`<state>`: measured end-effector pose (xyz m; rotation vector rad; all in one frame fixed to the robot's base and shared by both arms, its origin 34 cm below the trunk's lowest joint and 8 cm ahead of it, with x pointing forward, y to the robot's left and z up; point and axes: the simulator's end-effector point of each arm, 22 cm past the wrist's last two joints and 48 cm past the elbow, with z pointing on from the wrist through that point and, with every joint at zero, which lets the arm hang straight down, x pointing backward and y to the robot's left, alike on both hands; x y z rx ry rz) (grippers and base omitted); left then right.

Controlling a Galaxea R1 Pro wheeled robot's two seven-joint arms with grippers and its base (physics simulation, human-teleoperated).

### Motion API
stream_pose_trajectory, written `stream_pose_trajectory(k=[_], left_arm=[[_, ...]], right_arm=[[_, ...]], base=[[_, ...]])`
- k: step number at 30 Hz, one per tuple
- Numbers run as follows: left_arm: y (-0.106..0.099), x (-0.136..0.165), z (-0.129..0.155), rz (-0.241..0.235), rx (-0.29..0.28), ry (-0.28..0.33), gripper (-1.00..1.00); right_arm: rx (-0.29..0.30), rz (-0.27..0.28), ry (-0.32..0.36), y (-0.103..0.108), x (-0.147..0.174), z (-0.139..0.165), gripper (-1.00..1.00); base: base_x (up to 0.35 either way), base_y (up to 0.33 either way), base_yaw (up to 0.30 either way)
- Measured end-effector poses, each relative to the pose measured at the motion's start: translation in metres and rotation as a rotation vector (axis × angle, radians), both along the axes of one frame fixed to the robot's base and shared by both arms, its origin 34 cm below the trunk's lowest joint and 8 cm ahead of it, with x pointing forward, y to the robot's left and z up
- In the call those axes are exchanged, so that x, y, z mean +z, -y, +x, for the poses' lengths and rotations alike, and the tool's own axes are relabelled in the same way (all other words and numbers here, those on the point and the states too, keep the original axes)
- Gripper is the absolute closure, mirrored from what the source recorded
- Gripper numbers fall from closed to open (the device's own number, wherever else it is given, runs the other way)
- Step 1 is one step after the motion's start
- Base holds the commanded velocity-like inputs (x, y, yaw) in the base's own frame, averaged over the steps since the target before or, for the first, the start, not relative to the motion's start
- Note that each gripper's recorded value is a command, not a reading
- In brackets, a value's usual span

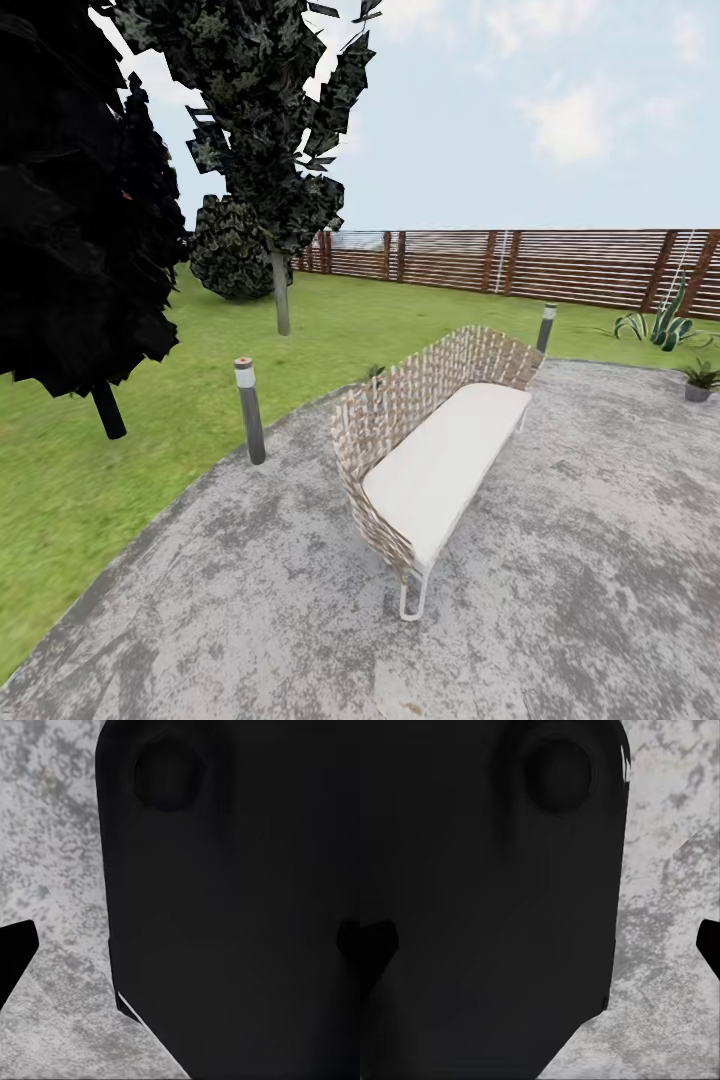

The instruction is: Pick up the pesticide atomizer in the garden and spray insectifuge to fully cover both potted plants in the garden.

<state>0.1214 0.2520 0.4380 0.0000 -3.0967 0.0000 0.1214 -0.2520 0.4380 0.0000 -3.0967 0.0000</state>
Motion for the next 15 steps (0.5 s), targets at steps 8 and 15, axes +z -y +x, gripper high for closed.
stream_pose_trajectory(k=[8, 15], left_arm=[[0.007, 0.001, -0.020, -0.018, 0.005, -0.038, -1.00], [0.007, 0.001, -0.010, -0.020, 0.000, -0.016, -1.00]], right_arm=[[0.001, 0.020, 0.072, -0.017, 0.000, 0.047, -1.00], [0.004, 0.011, 0.117, -0.012, 0.001, 0.073, -1.00]], base=[[0.000, 0.000, 0.000], [0.000, 0.000, -0.027]])
